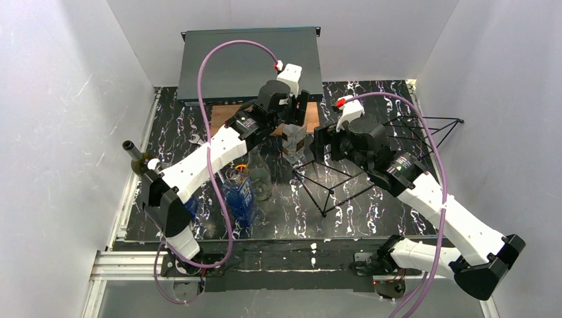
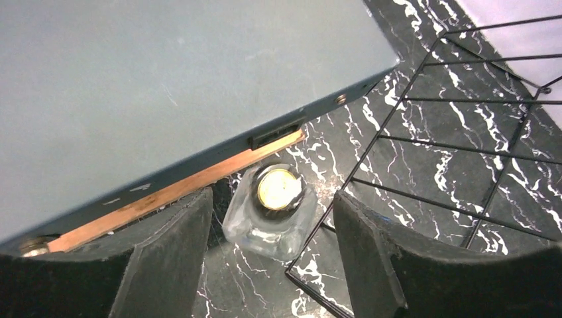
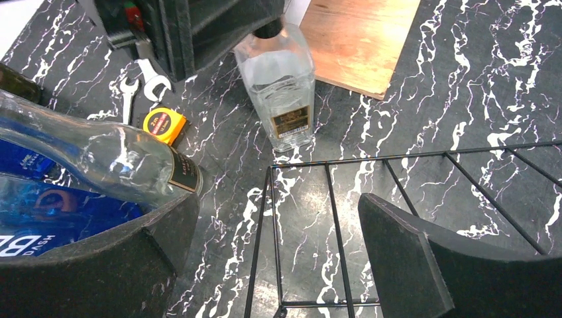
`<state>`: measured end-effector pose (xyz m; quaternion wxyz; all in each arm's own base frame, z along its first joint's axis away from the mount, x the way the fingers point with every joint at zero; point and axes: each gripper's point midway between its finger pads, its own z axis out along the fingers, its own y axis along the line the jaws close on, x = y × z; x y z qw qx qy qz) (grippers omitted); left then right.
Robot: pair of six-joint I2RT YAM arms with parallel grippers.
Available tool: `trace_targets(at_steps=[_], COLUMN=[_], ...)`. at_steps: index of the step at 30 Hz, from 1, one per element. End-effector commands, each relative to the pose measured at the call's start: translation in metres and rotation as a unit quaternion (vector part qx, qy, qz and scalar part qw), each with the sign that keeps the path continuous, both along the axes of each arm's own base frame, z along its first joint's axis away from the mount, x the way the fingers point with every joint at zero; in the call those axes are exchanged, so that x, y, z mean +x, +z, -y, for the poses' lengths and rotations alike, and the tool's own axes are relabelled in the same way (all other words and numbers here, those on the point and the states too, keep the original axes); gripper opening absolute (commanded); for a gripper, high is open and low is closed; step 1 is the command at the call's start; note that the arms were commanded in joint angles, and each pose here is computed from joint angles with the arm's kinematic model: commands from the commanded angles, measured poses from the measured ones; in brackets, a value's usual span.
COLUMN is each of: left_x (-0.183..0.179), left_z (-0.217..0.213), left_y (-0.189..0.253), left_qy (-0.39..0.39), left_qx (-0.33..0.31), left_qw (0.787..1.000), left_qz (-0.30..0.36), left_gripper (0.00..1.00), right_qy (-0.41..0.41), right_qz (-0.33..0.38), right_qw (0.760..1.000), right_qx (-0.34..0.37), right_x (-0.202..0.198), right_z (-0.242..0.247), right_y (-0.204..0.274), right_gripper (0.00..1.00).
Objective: Put the wine bottle on the wine rack
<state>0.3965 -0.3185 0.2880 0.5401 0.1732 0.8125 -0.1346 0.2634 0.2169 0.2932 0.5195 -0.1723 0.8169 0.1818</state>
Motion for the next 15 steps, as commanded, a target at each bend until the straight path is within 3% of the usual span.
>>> trace_targets(at_steps=[1,10,15], left_x=[-0.010,-0.031,-0.052], left_z=[-0.012,-0.021,-0.053], left_y=[0.043,0.087,0.127], left_qy=[0.005,-0.017,-0.004], left_qx=[-0.026,-0.052,-0.063], left_qw=[1.000,0.998,0.996], left_qz=[0.016,0.020,0.064], left_gripper=[0.71,0.98,0.98], right_qy=[0.002,0.002,0.001], right_qz=[0.018,0.012,0.016], right_qw=[0.999,1.000,1.000], right_qx=[0.026,0.019,0.020], right_x=[0.004,0.007,0.015], right_z=[-0.007,-0.010,-0.016], right_y=[0.014,0.009,0.017], right_gripper=[1.00,1.00,1.00])
